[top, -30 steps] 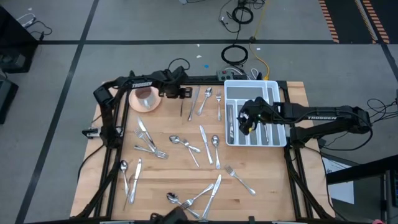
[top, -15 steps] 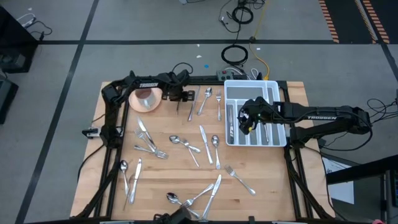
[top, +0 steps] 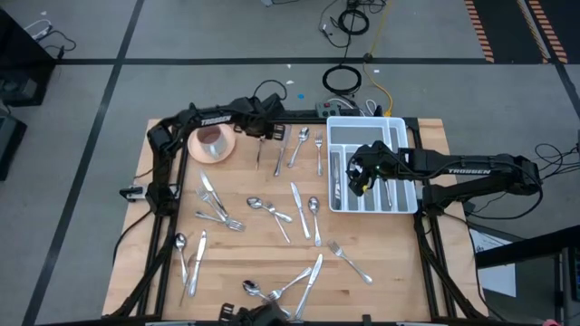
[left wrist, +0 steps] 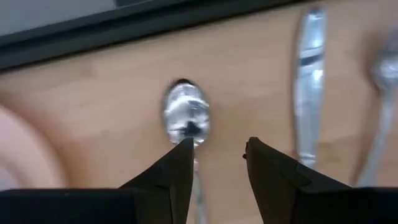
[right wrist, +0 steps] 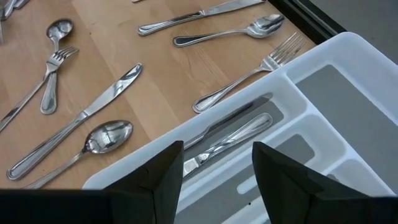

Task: Sort silverware
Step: Put the silver spoon into the silverware rack

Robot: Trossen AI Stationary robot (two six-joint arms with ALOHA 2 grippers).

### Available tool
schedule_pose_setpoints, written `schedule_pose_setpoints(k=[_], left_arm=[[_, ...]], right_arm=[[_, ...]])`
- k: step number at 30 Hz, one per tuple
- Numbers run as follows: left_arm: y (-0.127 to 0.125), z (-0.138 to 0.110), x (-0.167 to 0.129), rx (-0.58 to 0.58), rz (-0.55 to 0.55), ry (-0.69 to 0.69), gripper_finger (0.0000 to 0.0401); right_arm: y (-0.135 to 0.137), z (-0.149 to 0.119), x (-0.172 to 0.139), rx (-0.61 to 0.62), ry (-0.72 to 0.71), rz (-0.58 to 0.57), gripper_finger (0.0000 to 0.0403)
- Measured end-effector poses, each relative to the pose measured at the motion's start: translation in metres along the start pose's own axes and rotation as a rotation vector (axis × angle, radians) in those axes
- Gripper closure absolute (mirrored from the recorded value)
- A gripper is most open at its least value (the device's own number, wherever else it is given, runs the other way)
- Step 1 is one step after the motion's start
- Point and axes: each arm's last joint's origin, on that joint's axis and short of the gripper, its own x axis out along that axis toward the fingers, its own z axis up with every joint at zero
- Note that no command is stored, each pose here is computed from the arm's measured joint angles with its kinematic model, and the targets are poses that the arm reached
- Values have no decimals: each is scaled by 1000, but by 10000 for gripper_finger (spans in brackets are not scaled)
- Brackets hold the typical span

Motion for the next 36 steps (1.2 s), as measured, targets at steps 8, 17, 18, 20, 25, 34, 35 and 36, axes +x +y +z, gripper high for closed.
schedule_pose_setpoints(k=[8,17,18,20,25,34,35,36], left_arm=[[8,-3,11,-3,57,75,251],[2,-12,42,21,88,162,251],[0,-13,45,25,82,165,251],[-3,-15,51,30,81,167,251],[-5,-17,60,22,75,185,285],[-10,-20,57,50,61,179,391],[-11,-20,55,52,57,176,393],[-11,-20,51,53,51,171,394]], right_arm=[[0,0,0,0,-1,0,220],[0,0,0,12,-2,-5,220],[0,0,0,13,-2,-4,220],[0,0,0,12,-2,-4,220],[-1,1,0,15,-1,-5,220],[-1,1,0,15,-2,-8,220],[-1,1,0,15,-4,-15,220],[-2,1,0,16,-8,-26,220]])
